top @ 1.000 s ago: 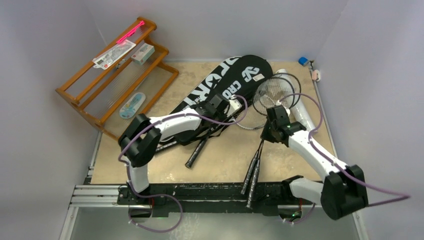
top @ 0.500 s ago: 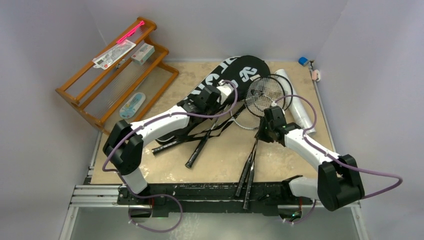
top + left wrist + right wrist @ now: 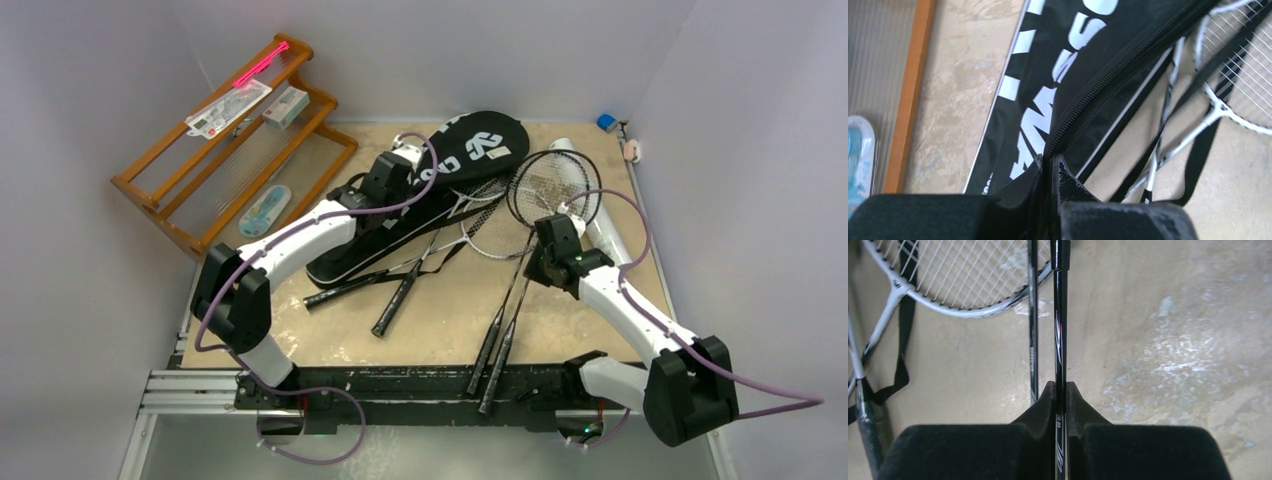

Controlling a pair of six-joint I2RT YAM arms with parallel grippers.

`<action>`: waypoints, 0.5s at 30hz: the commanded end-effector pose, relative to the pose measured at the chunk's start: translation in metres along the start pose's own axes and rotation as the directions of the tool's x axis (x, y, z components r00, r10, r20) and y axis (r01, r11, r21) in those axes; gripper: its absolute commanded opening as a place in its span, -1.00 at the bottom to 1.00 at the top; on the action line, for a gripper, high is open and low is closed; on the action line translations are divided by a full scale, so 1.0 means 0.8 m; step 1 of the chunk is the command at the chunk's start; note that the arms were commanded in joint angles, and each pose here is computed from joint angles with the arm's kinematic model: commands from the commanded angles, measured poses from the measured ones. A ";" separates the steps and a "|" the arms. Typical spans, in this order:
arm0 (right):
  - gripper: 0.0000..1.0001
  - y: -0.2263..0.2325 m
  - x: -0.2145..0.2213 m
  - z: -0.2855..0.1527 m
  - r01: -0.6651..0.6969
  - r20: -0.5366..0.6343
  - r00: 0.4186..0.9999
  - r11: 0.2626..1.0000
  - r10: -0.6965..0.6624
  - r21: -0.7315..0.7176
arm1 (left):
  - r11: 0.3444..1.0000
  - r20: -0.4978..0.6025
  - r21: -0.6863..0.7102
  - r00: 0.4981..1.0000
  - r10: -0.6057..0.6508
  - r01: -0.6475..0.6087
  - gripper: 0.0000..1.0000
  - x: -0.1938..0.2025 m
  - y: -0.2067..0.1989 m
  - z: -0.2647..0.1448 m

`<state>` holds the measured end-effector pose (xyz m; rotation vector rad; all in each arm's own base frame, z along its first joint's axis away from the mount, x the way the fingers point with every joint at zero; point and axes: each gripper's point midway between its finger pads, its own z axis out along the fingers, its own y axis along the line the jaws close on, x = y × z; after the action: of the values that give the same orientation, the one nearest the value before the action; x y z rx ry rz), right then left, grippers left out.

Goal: Pack up the badminton gear
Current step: Pick up the racket bag from the center of the board.

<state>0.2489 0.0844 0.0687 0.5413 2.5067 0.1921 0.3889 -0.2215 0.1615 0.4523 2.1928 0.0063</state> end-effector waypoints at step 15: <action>-1.00 -0.009 -0.055 -0.031 -0.074 0.138 0.989 0.993 0.060 0.094 | 0.903 0.113 -0.375 0.977 -0.178 0.208 -1.00 -0.035 0.107 -0.051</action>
<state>0.2451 0.0581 0.0708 0.6789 2.4884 0.0063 0.3943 -0.1786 0.1716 0.2199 2.2022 0.1656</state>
